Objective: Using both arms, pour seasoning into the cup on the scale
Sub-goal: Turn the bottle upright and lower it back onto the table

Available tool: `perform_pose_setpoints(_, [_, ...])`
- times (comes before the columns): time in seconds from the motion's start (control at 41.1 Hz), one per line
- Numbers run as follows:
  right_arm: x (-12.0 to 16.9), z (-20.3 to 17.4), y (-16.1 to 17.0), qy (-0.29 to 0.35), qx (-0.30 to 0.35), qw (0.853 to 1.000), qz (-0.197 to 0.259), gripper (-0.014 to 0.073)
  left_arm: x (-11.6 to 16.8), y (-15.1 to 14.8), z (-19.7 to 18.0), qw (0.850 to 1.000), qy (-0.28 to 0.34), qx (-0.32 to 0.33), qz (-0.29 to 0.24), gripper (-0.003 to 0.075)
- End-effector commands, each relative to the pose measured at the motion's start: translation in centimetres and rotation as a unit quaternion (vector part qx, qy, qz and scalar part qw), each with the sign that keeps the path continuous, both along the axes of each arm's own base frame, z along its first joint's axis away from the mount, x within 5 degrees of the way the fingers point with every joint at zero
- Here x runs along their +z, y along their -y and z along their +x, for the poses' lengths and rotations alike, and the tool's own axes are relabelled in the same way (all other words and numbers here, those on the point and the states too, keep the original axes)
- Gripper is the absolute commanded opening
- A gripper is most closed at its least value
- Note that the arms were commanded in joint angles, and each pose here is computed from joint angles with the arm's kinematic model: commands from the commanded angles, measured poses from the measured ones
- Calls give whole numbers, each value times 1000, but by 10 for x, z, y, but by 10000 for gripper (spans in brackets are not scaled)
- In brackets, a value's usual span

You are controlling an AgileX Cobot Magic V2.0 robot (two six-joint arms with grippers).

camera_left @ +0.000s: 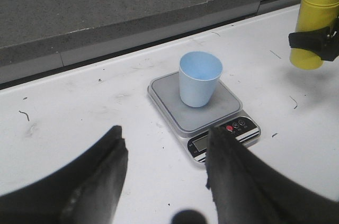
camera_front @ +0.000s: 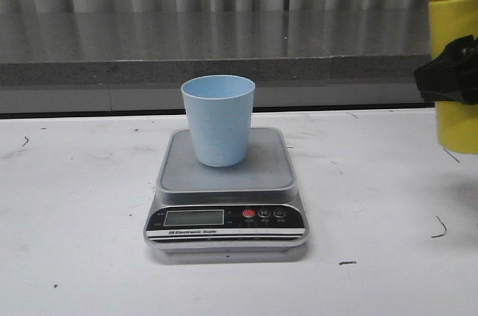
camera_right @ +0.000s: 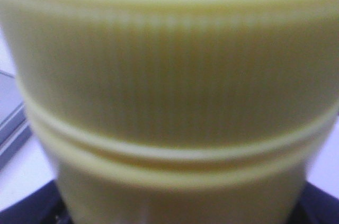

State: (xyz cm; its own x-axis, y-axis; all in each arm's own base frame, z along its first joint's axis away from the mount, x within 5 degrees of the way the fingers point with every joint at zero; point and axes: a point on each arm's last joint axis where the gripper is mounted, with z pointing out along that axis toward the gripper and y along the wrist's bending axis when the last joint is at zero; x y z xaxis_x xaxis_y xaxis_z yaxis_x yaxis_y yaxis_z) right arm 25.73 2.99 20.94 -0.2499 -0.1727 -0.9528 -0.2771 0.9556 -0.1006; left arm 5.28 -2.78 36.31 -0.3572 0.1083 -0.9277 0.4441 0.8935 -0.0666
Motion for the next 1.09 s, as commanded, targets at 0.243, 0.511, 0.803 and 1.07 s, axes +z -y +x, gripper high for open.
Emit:
perform_pose_setpoints(0.243, [-4,25,-1,159,19,985,58,330,13,1,1,999,39,-1,-27,347])
perform_pose_setpoints(0.511, [-26,41,4,185,-13,979,88,330,13,1,1,999,39,-1,-27,347])
perform_pose_setpoints(0.803, [-40,63,3,179,-13,980,81,330,13,1,1,999,39,-1,-27,347])
perform_pose_setpoints(1.07, [-55,68,3,155,-15,985,80,435,13,1,1,999,39,-1,-27,347])
